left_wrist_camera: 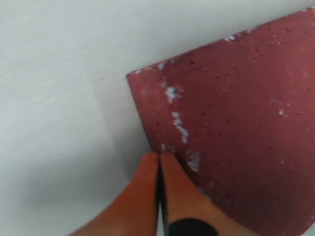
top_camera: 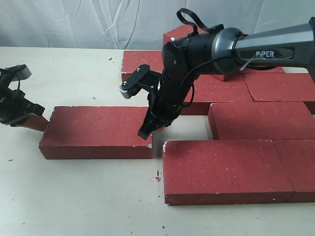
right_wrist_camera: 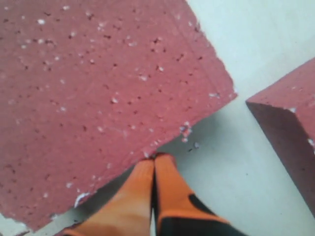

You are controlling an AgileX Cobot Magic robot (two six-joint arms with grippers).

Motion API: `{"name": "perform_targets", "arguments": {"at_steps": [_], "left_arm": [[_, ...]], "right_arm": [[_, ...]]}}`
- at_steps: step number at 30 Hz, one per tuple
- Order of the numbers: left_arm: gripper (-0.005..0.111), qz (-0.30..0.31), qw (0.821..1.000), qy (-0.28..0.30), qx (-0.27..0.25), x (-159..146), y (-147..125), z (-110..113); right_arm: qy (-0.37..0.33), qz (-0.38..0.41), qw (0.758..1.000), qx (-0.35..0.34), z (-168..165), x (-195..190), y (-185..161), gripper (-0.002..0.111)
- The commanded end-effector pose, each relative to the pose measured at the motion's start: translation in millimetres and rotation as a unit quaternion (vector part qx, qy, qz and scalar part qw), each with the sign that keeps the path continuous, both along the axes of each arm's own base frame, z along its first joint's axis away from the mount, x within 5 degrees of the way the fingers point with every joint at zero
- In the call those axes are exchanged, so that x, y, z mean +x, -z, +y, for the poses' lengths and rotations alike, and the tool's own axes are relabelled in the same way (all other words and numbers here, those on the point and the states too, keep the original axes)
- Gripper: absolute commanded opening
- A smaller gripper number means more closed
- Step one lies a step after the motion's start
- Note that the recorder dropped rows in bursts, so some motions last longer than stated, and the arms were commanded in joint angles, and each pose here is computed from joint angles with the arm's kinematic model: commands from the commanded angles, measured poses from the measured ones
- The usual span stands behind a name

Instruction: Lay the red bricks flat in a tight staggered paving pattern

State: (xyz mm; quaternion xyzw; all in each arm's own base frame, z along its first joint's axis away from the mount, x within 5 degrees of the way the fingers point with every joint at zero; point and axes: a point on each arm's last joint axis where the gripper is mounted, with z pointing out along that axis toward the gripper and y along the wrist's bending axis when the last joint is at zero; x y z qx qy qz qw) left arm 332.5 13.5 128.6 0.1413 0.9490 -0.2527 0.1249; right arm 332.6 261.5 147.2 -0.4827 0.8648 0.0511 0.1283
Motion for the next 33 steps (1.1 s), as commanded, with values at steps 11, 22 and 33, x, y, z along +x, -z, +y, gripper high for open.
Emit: {"name": "perform_targets", "arguments": {"at_steps": [11,22,33], "left_arm": [[0.000,0.021,0.999,0.038,-0.015,-5,-2,-10],[0.000,0.010,1.000,0.025,-0.012,-2,-2,-10],[0.000,0.006,0.999,0.022,-0.032,-1,-4,-15]], "right_arm": [[0.000,0.020,1.000,-0.013,-4,-4,-6,-0.001],[-0.014,0.018,0.999,-0.040,-9,-4,-6,-0.001],[0.018,-0.001,0.999,-0.041,-28,-11,-49,-0.001]]}}
